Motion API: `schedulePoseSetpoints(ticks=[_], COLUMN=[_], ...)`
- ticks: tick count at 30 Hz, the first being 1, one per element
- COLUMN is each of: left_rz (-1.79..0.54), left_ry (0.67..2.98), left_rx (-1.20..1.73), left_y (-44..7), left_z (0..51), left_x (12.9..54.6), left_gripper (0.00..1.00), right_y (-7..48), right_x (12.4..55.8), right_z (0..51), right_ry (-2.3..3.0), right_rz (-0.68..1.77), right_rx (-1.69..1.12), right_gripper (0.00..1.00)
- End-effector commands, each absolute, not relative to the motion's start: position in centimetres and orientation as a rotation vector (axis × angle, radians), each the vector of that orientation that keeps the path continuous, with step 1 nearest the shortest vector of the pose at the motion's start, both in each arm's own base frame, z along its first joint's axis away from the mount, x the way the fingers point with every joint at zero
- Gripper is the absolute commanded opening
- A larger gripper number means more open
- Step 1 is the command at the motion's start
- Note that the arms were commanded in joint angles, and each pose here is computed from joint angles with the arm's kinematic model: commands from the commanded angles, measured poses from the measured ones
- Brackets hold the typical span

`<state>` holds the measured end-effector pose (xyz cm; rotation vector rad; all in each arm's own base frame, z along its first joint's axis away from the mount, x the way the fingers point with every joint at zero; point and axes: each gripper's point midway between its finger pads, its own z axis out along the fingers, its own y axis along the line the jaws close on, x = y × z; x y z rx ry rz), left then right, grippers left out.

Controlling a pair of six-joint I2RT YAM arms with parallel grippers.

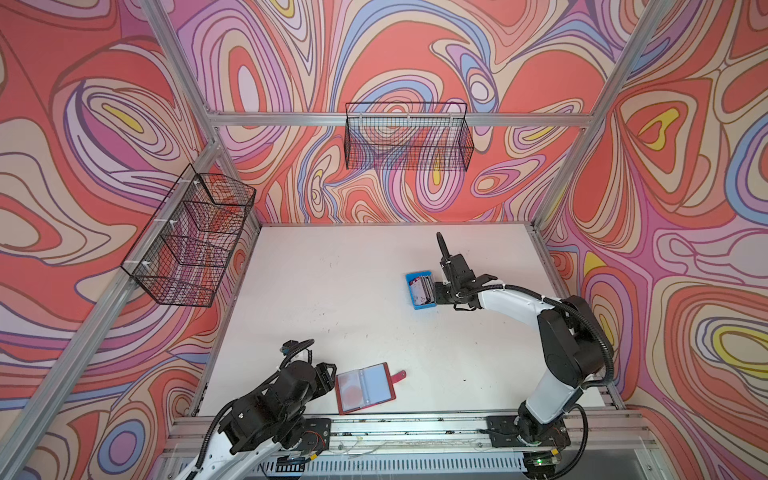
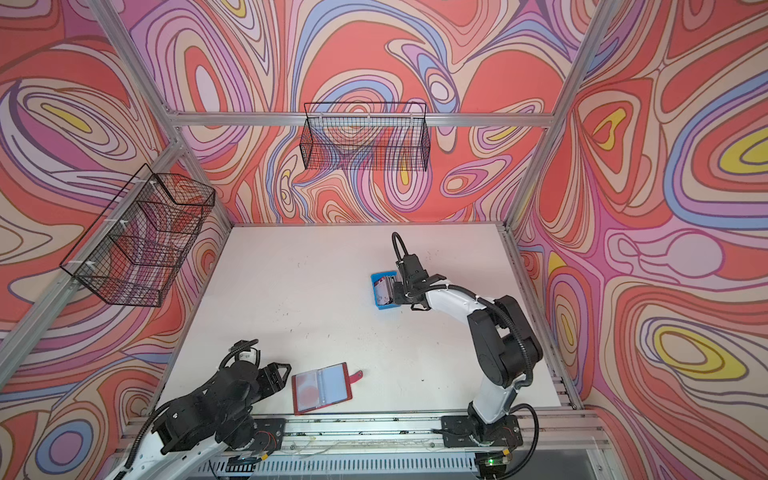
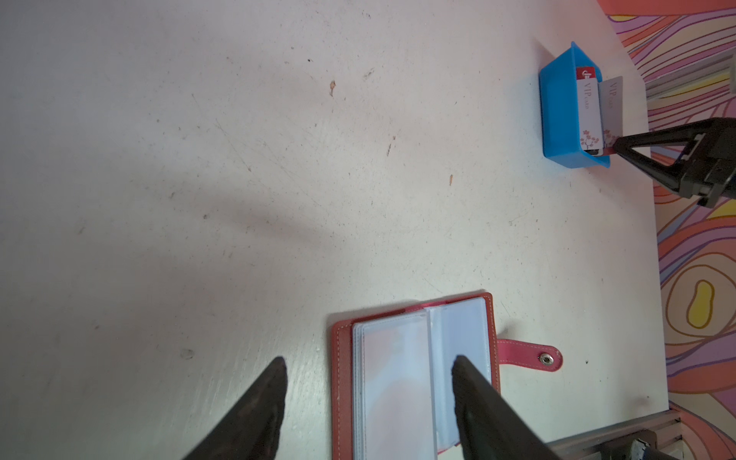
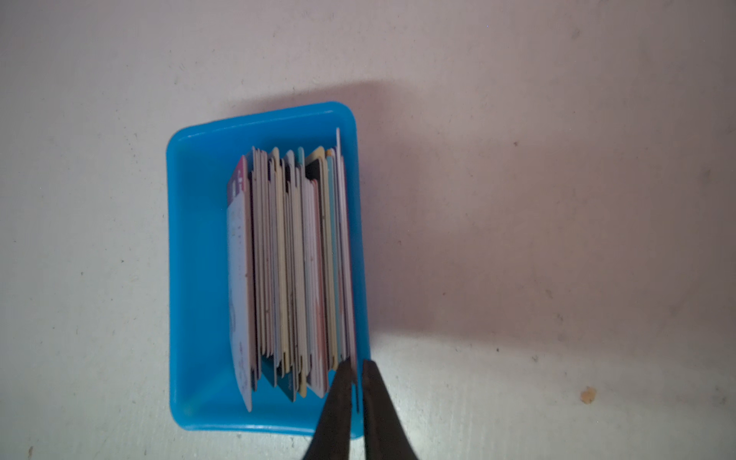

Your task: Put the credit cards into the card holder

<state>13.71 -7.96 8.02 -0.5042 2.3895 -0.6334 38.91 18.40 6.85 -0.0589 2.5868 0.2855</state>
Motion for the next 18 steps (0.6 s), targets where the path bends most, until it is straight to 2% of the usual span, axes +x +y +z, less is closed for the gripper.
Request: schedulePoseSetpoints(ticks=[1, 6, 12, 18], left_rz=[-0.579, -0.579, -0.579, -0.580], left_ry=[2.417, 2.418, 2.417, 2.418], left_rx=[-0.489, -0.490, -0.490, -0.489], left_y=[-7.3, -7.3, -7.3, -7.3], left_z=[7.1, 7.0, 7.1, 7.1], left_x=[13.3, 13.2, 13.2, 13.2], left_gripper=[0.67, 0.67, 0.67, 0.68], right_y=[18.0, 18.0, 18.0, 18.3], right_x=[38.6, 38.5, 38.5, 38.7], right_z=[5.8, 5.7, 5.7, 7.2], right_ry=[2.609, 2.610, 2.611, 2.586], right_rz=[0.266, 0.265, 0.266, 0.290], right_rx=[-0.068, -0.070, -0.069, -0.072], right_gripper=[0.10, 0.11, 0.00, 0.00])
